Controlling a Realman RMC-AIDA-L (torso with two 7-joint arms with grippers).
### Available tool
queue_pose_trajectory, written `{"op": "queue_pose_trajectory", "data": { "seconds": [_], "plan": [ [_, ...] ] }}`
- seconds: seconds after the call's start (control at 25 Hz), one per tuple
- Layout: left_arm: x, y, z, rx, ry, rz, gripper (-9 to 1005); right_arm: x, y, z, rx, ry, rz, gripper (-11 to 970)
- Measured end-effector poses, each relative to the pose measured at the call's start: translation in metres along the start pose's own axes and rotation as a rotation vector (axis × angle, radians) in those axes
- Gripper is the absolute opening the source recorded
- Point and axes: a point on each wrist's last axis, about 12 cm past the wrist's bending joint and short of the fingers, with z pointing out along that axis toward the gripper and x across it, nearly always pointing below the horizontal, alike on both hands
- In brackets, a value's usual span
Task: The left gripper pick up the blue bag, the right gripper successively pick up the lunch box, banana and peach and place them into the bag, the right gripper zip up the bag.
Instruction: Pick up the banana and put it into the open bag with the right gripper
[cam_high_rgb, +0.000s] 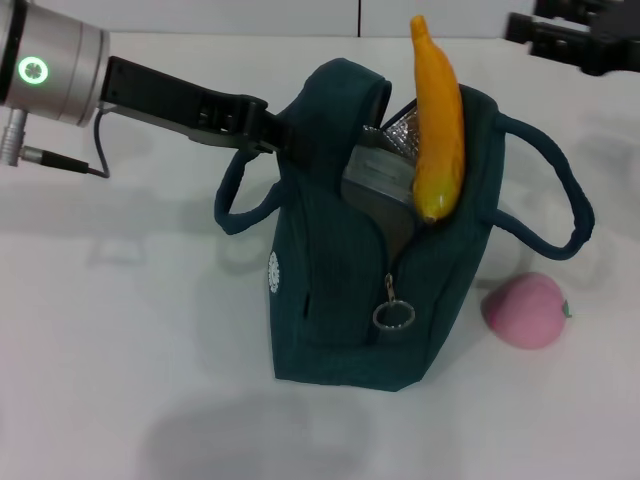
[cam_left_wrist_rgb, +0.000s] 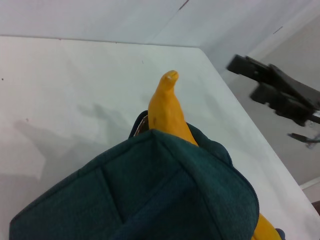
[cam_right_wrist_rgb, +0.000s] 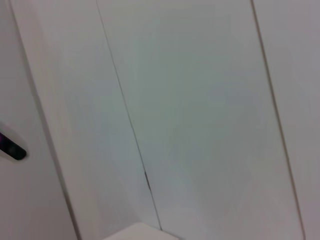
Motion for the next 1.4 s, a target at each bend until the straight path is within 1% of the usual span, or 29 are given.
{"op": "queue_pose_trajectory", "data": {
  "seconds": [0.12,0.4,0.72,1.2,1.4],
  "plan": [
    [0.0,0.0,0.0,-0.001,0.0,0.002,76,0.002,0.0,0.019,-0.005,0.028,0.005,579],
    [-0.001,0.0,0.0,-0.001,-0.001,0.01,76,0.007,0.003,0.047,-0.011,0.081,0.011,559],
    [0.0,0.0,0.0,0.002,-0.002,0.01,77,0.012,0.004,0.059,0.006,0.131,-0.008,537],
    [0.001,0.001,0.0,0.003,-0.003,0.005,78,0.013,0.006,0.062,0.006,0.114,0.014,302],
    [0.002,0.001,0.0,0.002,-0.004,0.002,78,0.012,0.014,0.058,-0.061,0.064,0.051,79]
  ]
}}
